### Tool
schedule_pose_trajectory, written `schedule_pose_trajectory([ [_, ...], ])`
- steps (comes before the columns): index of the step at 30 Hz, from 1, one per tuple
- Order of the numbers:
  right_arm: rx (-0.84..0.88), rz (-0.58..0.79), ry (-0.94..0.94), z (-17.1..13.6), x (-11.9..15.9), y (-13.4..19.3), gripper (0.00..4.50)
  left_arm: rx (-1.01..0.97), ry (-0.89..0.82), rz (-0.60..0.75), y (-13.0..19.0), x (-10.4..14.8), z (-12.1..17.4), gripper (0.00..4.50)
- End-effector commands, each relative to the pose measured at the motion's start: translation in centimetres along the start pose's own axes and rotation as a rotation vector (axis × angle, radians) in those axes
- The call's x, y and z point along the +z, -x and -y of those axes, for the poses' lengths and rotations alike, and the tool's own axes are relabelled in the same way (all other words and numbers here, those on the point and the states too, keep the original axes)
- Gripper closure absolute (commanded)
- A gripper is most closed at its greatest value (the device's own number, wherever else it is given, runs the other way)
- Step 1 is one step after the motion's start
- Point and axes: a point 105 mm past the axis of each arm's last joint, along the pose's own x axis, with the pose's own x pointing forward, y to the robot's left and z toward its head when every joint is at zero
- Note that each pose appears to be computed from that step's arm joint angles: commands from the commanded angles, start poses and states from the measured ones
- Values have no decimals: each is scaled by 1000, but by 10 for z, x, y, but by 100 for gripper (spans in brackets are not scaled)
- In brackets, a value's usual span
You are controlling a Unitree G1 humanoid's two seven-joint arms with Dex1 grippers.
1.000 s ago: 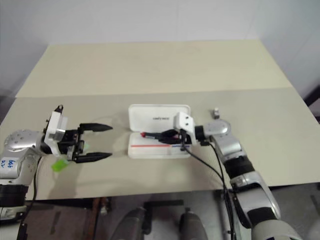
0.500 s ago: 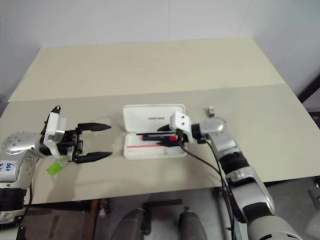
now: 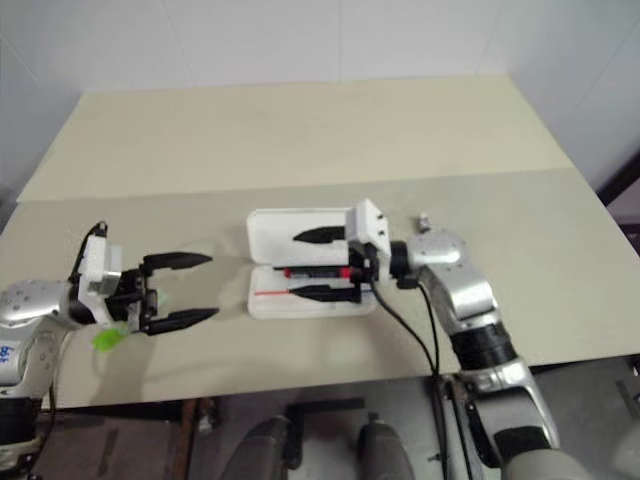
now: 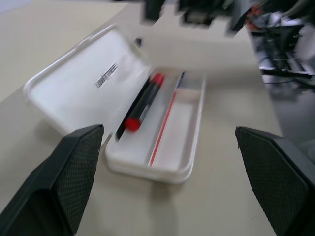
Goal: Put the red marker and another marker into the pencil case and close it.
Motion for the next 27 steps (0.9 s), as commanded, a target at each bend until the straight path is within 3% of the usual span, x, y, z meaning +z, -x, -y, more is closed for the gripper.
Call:
schedule_pose_trajectory([
  [1,-27,47,16,-11,27,15,5,182,-62,33,28,15,-7,0],
  [7,-127,2,-2,-7,25,36,5,400,-25,-18,77,0,-5,0],
  [16,-181,-32,19,1,21,44,5,495,117,-162,133,-48,11,0],
  [20,-197,-44,33,3,20,47,5,507,150,-194,142,-62,10,0],
  [27,-192,-59,51,-3,20,50,5,498,167,-187,132,-75,4,0],
])
